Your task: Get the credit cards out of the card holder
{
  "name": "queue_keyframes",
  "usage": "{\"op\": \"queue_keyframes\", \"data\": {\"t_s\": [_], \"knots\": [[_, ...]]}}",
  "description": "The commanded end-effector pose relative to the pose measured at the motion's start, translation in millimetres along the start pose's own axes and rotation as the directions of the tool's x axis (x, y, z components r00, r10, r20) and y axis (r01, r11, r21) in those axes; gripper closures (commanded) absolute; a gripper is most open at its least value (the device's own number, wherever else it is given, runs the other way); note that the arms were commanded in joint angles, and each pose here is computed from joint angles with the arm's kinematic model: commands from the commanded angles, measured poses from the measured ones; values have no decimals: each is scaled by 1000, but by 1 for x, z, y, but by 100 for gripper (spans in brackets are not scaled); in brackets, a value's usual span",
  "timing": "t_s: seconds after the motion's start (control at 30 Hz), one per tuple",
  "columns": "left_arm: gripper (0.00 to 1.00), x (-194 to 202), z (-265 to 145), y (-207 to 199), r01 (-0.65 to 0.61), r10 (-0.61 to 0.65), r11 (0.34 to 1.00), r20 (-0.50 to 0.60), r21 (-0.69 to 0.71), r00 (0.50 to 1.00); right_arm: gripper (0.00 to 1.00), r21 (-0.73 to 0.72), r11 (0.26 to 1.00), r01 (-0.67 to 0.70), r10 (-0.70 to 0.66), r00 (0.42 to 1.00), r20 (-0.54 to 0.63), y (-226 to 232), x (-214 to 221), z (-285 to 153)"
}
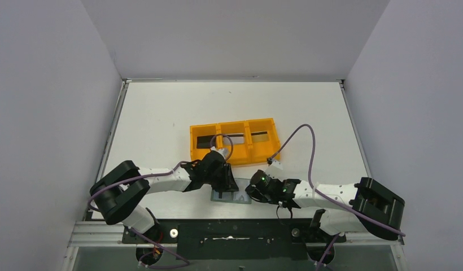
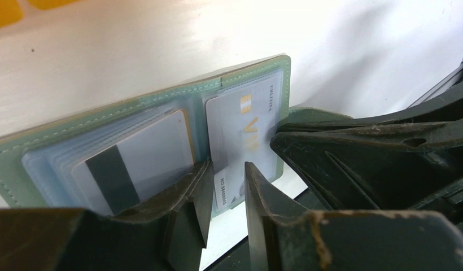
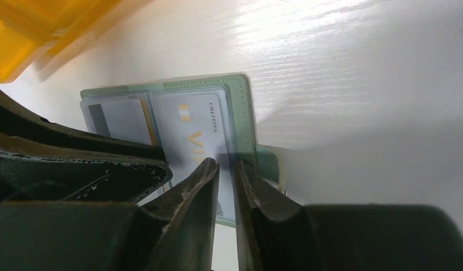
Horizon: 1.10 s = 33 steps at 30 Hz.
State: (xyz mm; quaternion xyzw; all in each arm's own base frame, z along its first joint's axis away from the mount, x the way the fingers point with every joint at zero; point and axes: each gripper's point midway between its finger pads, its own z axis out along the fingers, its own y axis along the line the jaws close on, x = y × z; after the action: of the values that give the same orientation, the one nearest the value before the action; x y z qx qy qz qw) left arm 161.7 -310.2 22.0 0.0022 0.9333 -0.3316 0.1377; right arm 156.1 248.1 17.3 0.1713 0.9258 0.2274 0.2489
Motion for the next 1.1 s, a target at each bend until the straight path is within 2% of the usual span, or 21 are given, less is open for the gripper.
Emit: {"op": "queue_keyframes", "data": {"t_s": [0.0,0.27,0.6,0.73,0.87,0.97,1.07], "knots": [[71,4,4,24,-34,32,991,-11,-129,999,84,138,989,58,-53,998,-40,-41,13,8],[60,3,-3,37,-27,30,982,16,-188,999,93,179,982,58,-46,996,-73,-51,23,14],[58,-22,-23,15,-83,101,979,87,-185,991,93,175,983,58,-48,997,-57,-49,18,13],[52,-25,-28,12,-77,96,982,106,-175,990,92,147,986,75,-69,997,-44,-38,13,12],[51,-21,-21,15,-50,64,988,95,-149,993,91,143,986,82,-75,996,-52,-36,13,14],[51,-12,-11,28,-46,57,986,65,-159,996,91,134,986,95,-87,994,-69,-34,16,16],[52,-7,-10,55,-29,44,962,49,-271,998,91,153,982,113,-103,992,-73,-37,16,17]]}}
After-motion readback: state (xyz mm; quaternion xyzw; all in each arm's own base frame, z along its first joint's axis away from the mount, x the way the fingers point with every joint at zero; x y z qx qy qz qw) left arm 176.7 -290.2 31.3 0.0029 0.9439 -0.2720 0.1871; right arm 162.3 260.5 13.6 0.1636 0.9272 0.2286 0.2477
